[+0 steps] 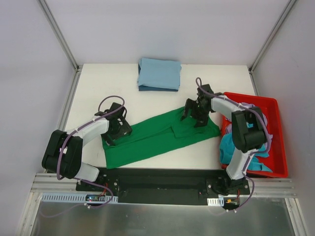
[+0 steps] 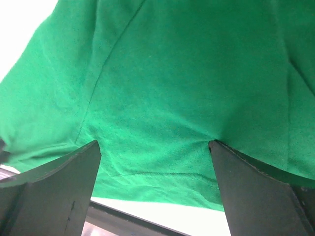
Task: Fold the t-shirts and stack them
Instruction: Rotate the tshirt 45 degrees
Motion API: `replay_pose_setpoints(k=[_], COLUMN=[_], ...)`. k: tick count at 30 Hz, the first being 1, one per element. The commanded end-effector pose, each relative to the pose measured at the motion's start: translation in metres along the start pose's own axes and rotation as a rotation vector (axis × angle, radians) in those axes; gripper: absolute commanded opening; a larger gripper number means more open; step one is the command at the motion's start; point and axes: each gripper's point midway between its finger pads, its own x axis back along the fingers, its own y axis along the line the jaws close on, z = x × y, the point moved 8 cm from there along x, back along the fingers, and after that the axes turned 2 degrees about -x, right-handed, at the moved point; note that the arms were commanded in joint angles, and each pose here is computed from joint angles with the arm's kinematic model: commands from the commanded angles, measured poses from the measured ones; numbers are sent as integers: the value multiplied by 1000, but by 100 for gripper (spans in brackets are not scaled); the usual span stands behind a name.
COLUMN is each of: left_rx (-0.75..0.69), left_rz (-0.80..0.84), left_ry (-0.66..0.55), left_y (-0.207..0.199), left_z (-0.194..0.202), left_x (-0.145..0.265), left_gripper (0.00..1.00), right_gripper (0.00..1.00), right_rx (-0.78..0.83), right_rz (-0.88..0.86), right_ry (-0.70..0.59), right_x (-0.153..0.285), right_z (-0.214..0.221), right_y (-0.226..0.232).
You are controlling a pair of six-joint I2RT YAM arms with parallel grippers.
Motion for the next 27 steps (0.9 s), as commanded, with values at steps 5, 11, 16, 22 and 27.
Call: replay_pose_setpoints(k=[5, 11, 16, 22, 27], left_rx=[16, 33, 15, -44, -71], left_rz=[27, 59, 85, 140, 172], left_ry=[85, 102, 68, 25, -70], left_y=[-27, -40, -56, -76, -70], left_z=[28, 38, 37, 22, 14], left_x=[-1, 6, 13, 24, 41], left_gripper=[99, 99, 99, 99, 99], right_gripper=[96, 96, 96, 96, 96], right_rx=[-6, -66, -28, 183, 396], right_rz=[-48, -119, -73, -155, -90], right_ry=[41, 17, -8, -97, -261], right_x=[-15, -11, -11, 21, 88], right_z=[-97, -159, -192, -216, -212], right_y=[-17, -22, -38, -17, 18])
